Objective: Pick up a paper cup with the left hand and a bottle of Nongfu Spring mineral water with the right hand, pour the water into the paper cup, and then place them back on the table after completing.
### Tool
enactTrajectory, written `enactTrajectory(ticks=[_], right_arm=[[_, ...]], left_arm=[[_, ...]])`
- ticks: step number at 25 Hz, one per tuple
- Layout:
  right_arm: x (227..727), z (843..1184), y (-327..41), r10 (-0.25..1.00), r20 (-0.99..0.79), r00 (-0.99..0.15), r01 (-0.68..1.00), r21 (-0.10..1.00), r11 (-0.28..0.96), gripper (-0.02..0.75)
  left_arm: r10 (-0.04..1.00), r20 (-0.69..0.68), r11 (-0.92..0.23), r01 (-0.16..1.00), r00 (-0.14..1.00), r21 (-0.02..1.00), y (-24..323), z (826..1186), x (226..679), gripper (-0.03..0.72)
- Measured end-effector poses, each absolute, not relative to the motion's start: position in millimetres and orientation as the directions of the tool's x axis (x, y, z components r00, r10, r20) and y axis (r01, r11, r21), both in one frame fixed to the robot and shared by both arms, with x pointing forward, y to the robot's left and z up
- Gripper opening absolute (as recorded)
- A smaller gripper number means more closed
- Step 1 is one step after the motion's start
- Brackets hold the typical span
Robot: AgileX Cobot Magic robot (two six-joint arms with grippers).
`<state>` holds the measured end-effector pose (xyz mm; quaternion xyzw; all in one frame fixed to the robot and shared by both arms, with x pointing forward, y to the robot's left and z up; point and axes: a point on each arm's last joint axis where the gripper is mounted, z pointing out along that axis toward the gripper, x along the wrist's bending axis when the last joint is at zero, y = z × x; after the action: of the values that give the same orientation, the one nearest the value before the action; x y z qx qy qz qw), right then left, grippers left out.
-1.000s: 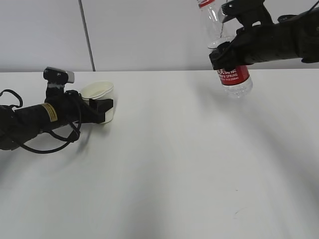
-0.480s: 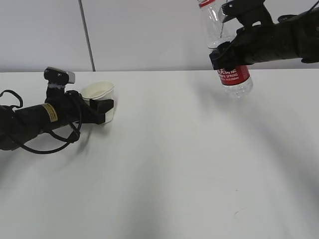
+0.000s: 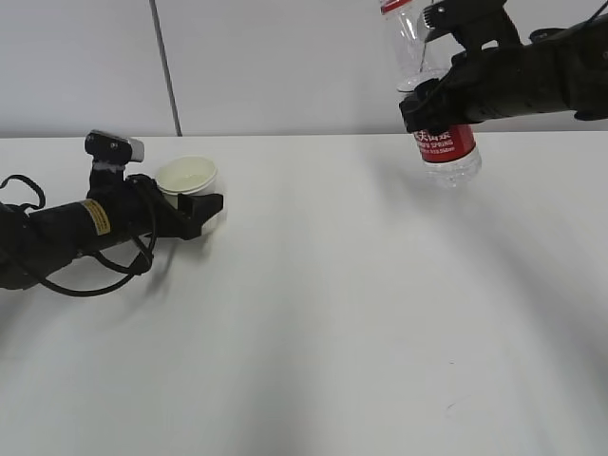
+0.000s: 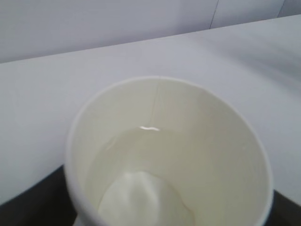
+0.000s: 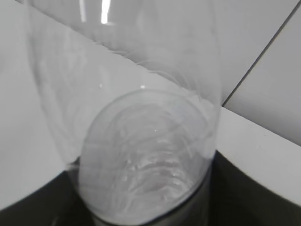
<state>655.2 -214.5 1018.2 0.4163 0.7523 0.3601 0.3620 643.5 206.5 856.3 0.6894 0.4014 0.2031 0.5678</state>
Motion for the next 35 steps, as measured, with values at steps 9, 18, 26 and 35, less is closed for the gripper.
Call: enactTrajectory(ticks=[9,18,26,35], right_arm=[[655.2,1018.2,-214.6,0.888,-0.244,-0.390,0.366,0.844,0.393,0.407],[655.2,1018.2,-214.6,0.895,-0.228,-0.383,0.374,0.848,0.376,0.407],[655.2,1018.2,-214.6,0.910,-0.193,-0.367,0.389,0.857,0.339,0.407],[657.7,1018.3,-227.7,0.929,-0.173,-0.326,0.408,0.861,0.303,0.407]], left_arm=[[0.783,-0.175,-0.032,0.320,0.597,0.947,207.3,866.1,634.4,0.587],[0.814,-0.158,-0.069,0.364,0.559,0.929,219.5,880.7,615.2,0.587],[0.818,-0.146,-0.086,0.368,0.557,0.926,226.8,894.4,595.7,0.585],[0.835,-0.094,-0.124,0.351,0.542,0.928,230.5,917.4,589.3,0.585]])
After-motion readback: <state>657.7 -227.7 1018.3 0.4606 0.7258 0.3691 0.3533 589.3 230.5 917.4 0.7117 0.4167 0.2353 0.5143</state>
